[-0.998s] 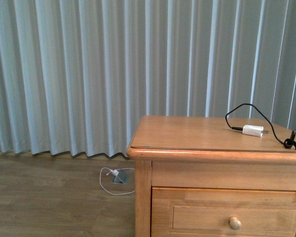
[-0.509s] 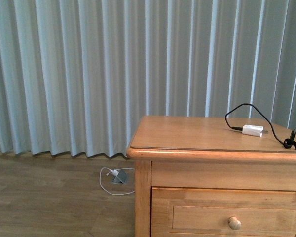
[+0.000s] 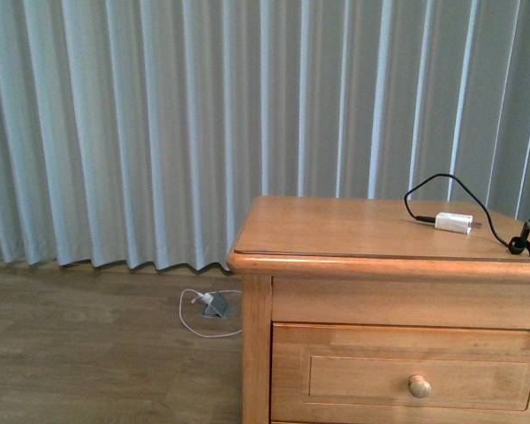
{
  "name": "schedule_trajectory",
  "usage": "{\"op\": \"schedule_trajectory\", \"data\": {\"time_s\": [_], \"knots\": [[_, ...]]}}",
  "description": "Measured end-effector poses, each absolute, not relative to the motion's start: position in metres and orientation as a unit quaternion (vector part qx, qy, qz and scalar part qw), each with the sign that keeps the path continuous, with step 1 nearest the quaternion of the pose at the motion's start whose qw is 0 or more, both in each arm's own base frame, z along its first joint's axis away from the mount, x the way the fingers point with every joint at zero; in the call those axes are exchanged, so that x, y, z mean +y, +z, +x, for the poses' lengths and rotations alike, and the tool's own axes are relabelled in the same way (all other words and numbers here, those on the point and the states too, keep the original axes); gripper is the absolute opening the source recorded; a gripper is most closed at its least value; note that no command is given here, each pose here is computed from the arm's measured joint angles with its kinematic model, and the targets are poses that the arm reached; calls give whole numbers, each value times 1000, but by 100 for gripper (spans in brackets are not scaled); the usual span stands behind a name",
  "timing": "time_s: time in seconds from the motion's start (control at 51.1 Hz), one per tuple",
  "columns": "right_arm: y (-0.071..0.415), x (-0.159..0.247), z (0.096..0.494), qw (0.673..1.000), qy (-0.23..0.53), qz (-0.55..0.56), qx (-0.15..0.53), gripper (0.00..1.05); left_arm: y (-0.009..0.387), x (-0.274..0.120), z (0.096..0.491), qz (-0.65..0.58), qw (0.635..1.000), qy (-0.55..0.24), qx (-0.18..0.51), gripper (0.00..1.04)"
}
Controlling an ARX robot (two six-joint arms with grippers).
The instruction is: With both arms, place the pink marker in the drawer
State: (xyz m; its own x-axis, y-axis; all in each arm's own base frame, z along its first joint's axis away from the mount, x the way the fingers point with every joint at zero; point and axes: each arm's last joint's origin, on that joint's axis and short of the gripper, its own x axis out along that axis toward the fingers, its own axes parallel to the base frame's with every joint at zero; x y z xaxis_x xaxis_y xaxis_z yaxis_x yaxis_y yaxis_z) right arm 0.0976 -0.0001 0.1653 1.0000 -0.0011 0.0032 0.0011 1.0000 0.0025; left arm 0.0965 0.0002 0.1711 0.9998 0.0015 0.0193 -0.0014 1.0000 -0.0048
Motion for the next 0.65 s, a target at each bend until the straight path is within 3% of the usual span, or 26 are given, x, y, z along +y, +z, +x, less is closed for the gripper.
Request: {"op": "schedule_trajectory", "data": {"time_s": [0.137,0.646], "knots": [[165,0,98,1000,-1,2,-2,98,171,0,97,-2,1000,1,-10,99],[165,0,98,1000,0,1,-2,96,171,0,97,-2,1000,1,-10,99]]}}
